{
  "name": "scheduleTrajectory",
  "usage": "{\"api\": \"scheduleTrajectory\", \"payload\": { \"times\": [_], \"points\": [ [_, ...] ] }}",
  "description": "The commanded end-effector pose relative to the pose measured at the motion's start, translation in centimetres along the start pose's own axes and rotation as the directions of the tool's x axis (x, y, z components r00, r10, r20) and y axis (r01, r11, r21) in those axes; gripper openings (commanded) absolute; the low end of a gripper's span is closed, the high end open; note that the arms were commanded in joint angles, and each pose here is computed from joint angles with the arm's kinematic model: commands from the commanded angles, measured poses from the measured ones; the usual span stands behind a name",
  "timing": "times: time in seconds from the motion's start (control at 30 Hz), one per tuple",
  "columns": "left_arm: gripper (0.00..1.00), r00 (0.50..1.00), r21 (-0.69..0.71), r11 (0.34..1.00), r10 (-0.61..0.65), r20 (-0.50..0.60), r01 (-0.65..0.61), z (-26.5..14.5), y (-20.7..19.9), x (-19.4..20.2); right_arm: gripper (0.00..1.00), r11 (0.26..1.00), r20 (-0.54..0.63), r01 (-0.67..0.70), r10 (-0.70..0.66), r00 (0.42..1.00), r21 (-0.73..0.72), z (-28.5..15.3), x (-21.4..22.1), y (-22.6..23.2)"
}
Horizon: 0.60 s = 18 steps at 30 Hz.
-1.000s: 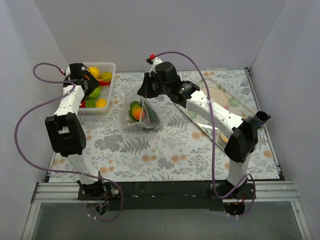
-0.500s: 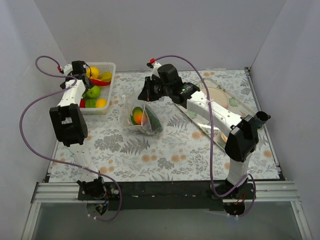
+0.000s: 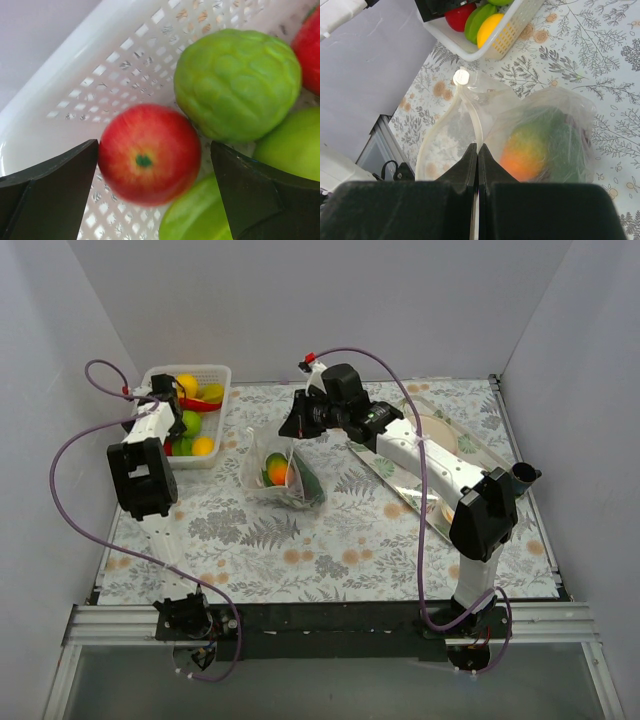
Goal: Place the food in the zip-top bag and seal the zipper
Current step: Pick up the fake fruit from the bin.
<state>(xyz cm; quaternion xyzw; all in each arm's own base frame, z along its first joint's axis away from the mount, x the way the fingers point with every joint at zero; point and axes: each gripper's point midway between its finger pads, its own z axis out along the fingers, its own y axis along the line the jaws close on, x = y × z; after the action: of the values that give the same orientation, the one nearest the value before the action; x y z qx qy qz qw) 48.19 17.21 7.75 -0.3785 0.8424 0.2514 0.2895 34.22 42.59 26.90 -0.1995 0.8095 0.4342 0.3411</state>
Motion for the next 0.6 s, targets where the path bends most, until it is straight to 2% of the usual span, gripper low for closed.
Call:
{"api": "scheduleTrajectory", "payload": {
  "times": [0.0,0.17,0.33,0.4,0.47,0.57],
  "points": [
    [0.92,0.998,-0.024,1.000,0.000,-0.065,-0.002,0.9,0.6,2.2,0.01,0.999,0.038,0.004,-0.002,0.999,-0.043,0.3,-1.1,0.1],
    [0.85,0.996,-0.027,1.000,-0.005,-0.088,0.003,1.3,0.9,3.3,0.01,0.998,0.033,-0.010,0.012,0.999,-0.055,0.4,-0.9,0.2],
    [0.58,0.998,0.010,0.999,-0.040,-0.042,0.040,-0.1,0.7,1.0,0.01,0.999,0.026,-0.018,0.020,0.999,-0.049,0.6,-0.7,-0.1],
    [0.56,0.998,0.037,0.998,-0.050,-0.024,0.051,-1.0,0.5,-0.2,0.01,0.999,0.024,-0.020,0.022,0.999,-0.049,0.6,-0.6,-0.1],
    [0.47,0.998,0.054,0.996,-0.066,-0.003,0.066,-1.8,0.4,-1.5,0.01,0.998,0.023,-0.025,0.026,0.999,-0.051,0.7,-0.7,-0.1],
    [0.41,0.997,0.075,0.994,-0.080,0.019,0.078,-3.1,0.4,-3.1,0.01,0.998,0.025,-0.027,0.028,0.999,-0.048,0.6,-0.7,-0.1]
  ]
}}
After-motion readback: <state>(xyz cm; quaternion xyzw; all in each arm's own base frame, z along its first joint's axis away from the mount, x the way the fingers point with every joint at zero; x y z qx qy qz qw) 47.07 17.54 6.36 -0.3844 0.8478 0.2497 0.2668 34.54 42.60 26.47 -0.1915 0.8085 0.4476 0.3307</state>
